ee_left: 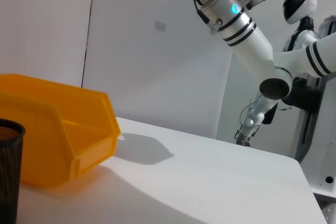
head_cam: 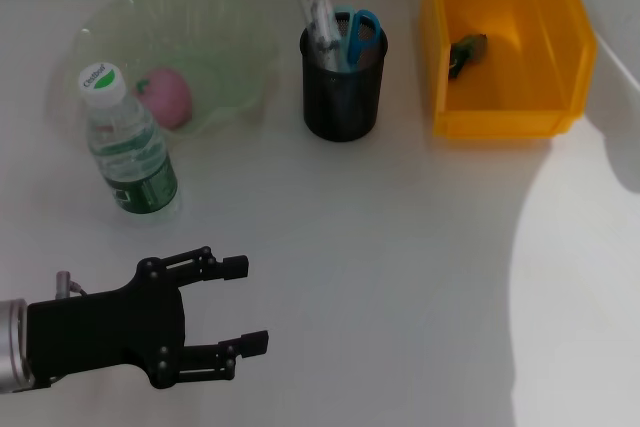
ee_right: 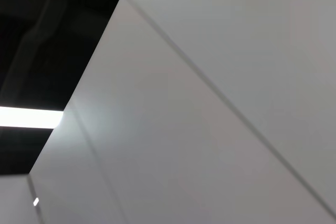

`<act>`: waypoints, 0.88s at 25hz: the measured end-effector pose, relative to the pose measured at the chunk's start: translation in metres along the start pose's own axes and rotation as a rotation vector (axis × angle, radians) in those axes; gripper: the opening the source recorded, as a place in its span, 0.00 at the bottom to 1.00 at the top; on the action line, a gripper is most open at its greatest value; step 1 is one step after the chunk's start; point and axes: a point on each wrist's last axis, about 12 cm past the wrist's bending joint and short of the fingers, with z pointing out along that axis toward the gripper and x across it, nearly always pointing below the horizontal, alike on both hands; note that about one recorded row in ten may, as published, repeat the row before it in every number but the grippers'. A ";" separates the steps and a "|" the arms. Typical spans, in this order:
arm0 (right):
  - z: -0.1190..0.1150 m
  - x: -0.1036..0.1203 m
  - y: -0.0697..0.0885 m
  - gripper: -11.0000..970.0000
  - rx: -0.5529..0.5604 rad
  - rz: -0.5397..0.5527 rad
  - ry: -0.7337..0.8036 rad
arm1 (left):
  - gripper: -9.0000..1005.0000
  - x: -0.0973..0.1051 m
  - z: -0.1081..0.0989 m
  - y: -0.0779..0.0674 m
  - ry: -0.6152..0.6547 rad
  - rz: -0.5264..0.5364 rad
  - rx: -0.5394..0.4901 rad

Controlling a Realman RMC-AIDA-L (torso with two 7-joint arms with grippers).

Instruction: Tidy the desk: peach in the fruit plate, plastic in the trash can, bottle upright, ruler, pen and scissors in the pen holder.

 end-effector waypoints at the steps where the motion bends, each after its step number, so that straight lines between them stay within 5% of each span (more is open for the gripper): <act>1: -0.007 0.005 0.006 0.14 -0.086 -0.045 0.157 | 0.81 0.000 0.000 0.000 -0.002 0.000 0.001; 5: -0.022 0.024 0.018 0.18 -0.242 -0.106 0.457 | 0.81 -0.001 -0.001 0.000 -0.005 0.002 0.003; 6: -0.035 0.042 0.029 0.19 -0.368 -0.149 0.618 | 0.81 -0.002 -0.002 0.000 -0.004 0.005 0.003; 9: -0.047 0.060 0.040 0.21 -0.456 -0.178 0.720 | 0.81 -0.002 -0.003 0.001 -0.002 0.003 0.003; 11: -0.059 0.077 0.047 0.23 -0.477 -0.191 0.858 | 0.81 -0.004 -0.006 0.000 -0.007 0.004 0.012; 16: -0.069 0.085 0.051 0.47 -0.502 -0.174 0.988 | 0.81 -0.006 -0.013 0.001 -0.001 0.011 0.012; 22: -0.071 0.093 0.053 0.70 -0.533 -0.160 1.052 | 0.81 -0.006 -0.013 0.001 0.002 -0.007 0.014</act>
